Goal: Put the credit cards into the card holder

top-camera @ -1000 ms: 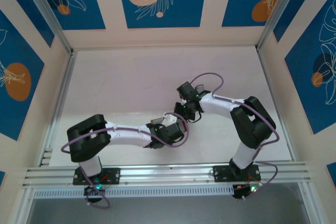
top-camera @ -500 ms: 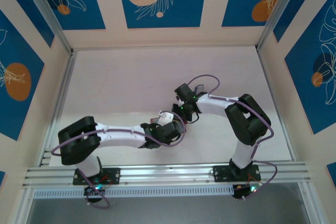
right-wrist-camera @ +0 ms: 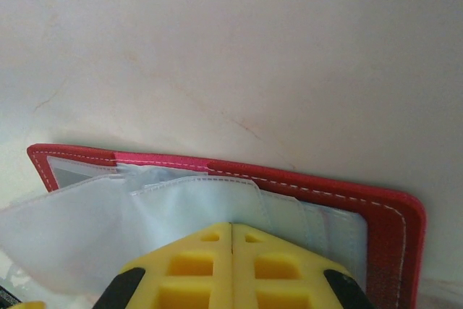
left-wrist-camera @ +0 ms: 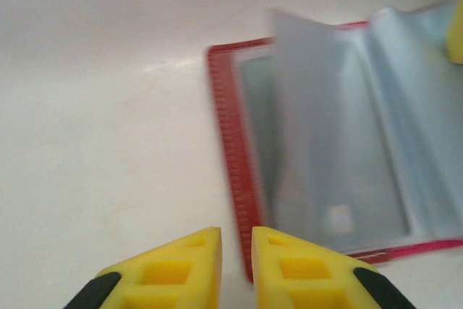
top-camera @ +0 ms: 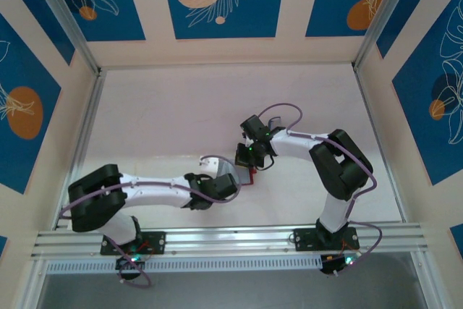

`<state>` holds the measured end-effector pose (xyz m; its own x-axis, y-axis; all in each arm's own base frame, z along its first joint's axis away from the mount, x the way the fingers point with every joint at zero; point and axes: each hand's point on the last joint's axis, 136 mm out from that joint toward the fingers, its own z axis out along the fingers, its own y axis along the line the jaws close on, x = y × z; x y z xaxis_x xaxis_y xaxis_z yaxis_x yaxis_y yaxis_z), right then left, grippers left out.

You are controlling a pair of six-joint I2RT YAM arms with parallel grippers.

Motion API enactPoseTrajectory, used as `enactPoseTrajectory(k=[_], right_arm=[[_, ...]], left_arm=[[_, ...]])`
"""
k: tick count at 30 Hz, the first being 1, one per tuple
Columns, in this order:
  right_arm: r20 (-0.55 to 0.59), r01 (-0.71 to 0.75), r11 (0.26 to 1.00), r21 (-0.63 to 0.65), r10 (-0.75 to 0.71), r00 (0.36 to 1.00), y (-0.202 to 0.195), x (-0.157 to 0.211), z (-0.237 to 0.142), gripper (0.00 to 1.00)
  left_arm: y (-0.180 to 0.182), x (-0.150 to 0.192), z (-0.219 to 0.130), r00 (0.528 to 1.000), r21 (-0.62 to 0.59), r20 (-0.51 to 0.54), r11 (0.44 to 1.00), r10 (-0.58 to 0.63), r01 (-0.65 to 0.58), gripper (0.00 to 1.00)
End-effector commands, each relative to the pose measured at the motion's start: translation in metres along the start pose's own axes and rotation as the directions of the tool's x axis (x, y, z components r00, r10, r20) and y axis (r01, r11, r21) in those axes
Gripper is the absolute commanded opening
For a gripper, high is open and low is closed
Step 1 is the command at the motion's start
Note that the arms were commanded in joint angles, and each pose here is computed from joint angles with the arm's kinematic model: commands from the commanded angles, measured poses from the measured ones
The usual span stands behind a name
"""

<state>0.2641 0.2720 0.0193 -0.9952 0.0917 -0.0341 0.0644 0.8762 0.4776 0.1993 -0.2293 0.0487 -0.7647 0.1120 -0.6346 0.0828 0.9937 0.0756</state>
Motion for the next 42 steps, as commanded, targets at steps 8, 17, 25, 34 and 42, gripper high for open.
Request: enactPoseTrajectory(k=[8, 17, 25, 34, 42], right_arm=[[-0.083, -0.008, 0.995, 0.102, 0.017, 0.996, -0.027, 0.021, 0.013, 0.0], [-0.07, -0.011, 0.995, 0.1, 0.018, 0.997, -0.03, 0.018, 0.006, 0.0], [-0.067, -0.009, 0.994, 0.112, 0.017, 0.998, -0.035, 0.015, 0.001, 0.0], [-0.04, -0.019, 0.99, 0.142, 0.025, 0.999, -0.045, 0.015, -0.009, 0.0], [-0.034, -0.026, 0.985, 0.168, 0.032, 0.999, -0.051, 0.012, -0.011, 0.0]], left_arm=[[0.009, -0.037, -0.032, 0.996, 0.016, 0.083, 0.999, 0.036, -0.037, 0.19], [-0.036, -0.045, -0.006, 0.996, 0.104, -0.021, 0.991, 0.082, -0.079, 0.16], [-0.035, -0.027, 0.027, 0.992, 0.119, -0.097, 0.99, 0.081, -0.069, 0.15], [-0.025, -0.006, 0.049, 0.983, 0.094, -0.157, 0.992, 0.097, -0.082, 0.13], [-0.008, 0.005, 0.046, 0.986, 0.075, -0.157, 0.996, 0.051, -0.04, 0.12]])
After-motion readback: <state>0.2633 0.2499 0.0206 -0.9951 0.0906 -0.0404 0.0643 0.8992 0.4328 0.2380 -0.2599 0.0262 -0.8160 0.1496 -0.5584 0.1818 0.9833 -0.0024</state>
